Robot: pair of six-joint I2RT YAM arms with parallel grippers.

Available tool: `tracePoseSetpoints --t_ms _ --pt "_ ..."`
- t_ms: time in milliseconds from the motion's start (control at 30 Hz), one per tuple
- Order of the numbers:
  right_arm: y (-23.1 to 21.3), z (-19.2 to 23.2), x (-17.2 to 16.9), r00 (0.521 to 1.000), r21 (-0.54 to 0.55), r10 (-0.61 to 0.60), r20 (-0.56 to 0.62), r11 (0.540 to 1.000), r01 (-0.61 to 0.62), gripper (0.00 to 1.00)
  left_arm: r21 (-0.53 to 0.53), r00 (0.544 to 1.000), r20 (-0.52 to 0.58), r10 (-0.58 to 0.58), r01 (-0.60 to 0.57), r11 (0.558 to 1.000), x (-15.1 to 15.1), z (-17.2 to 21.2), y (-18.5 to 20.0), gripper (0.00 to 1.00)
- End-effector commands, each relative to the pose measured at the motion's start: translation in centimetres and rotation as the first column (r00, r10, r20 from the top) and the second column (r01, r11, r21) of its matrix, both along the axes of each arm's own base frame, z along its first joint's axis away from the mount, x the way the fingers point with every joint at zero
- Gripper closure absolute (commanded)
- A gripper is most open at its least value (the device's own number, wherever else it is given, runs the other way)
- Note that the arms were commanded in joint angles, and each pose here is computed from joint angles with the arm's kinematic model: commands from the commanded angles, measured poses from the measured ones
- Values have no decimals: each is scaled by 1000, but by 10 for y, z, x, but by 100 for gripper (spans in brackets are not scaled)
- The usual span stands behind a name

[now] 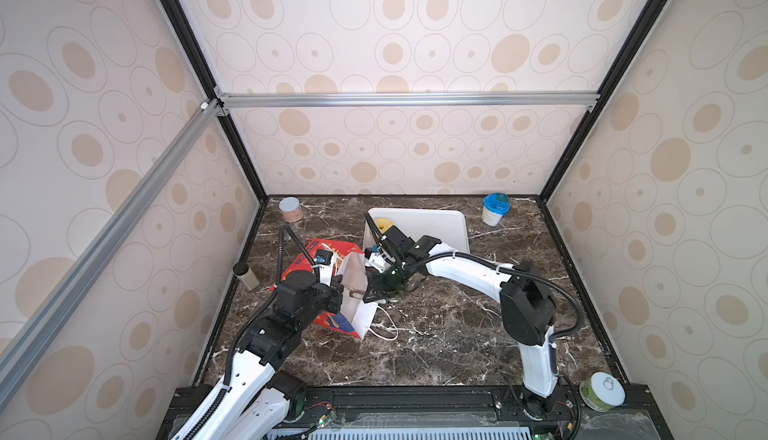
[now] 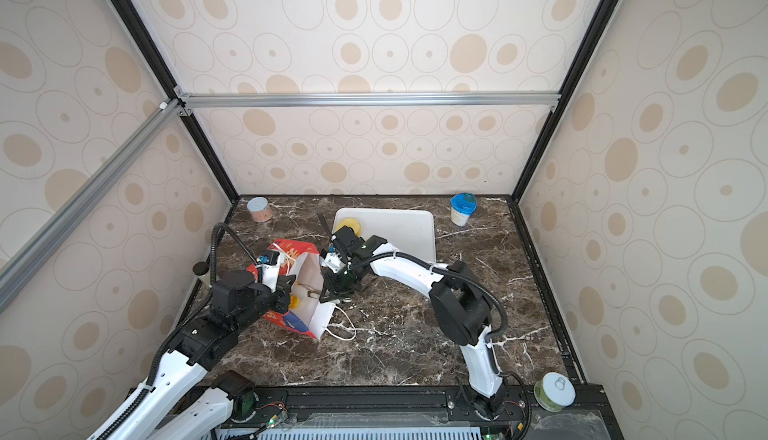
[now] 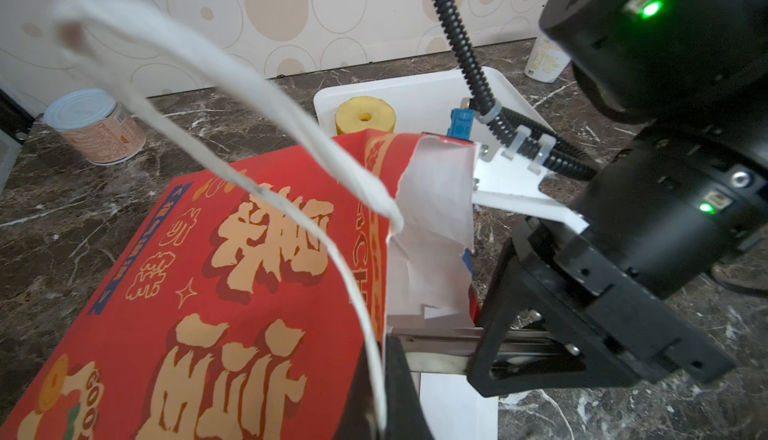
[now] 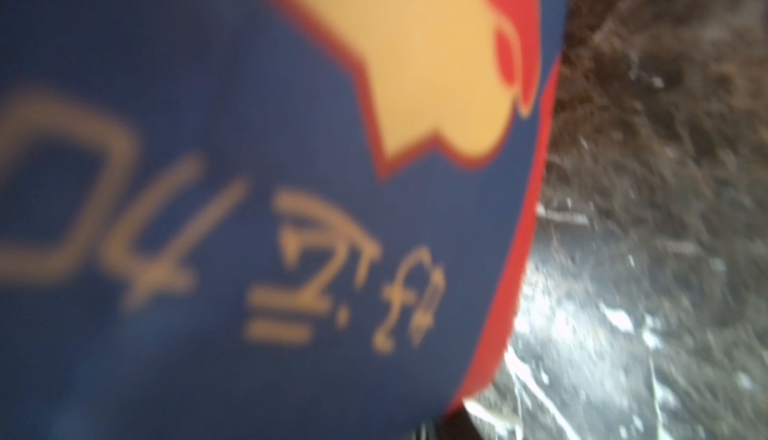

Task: Take the fake bread out of the paper bag
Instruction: 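Push the tongs into the bag and pinch the long yellow twisted bread, then pull the twisted bread out with the tongs and lay it on the tray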

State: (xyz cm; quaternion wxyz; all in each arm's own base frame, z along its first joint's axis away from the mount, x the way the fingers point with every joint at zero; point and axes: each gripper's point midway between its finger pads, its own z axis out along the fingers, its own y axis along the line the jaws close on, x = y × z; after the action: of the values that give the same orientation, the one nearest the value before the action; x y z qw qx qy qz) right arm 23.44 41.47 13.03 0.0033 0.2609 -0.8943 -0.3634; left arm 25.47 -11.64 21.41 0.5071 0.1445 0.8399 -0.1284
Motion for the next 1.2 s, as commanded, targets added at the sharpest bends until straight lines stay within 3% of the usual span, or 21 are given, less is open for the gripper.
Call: tracePoseSetpoints --t_ms 0,100,367,567,667,800,1167 --pt "-23 23 -15 999 -8 -11 43 1000 11 100 -10 994 83 -73 74 997 -3 21 -10 100" --pt "-42 26 -27 998 -22 -37 48 999 38 100 -11 984 93 -154 156 988 -9 23 -22 100" --pt "-75 31 -55 996 -24 -79 28 996 80 100 22 976 41 -212 212 977 -4 10 -33 100" --pt "-77 44 -61 997 25 -63 42 998 62 100 59 993 23 -116 115 992 8 7 -21 100" --pt "-68 55 -69 999 75 -32 -8 997 32 100 73 1000 0 -16 16 997 17 2 -8 100" --pt "-63 64 -76 998 133 -7 -68 991 16 100 64 999 1 32 -32 997 25 -2 -4 100" --pt "-93 86 -91 980 179 20 -198 984 16 100 84 978 116 173 -184 979 49 12 15 100"
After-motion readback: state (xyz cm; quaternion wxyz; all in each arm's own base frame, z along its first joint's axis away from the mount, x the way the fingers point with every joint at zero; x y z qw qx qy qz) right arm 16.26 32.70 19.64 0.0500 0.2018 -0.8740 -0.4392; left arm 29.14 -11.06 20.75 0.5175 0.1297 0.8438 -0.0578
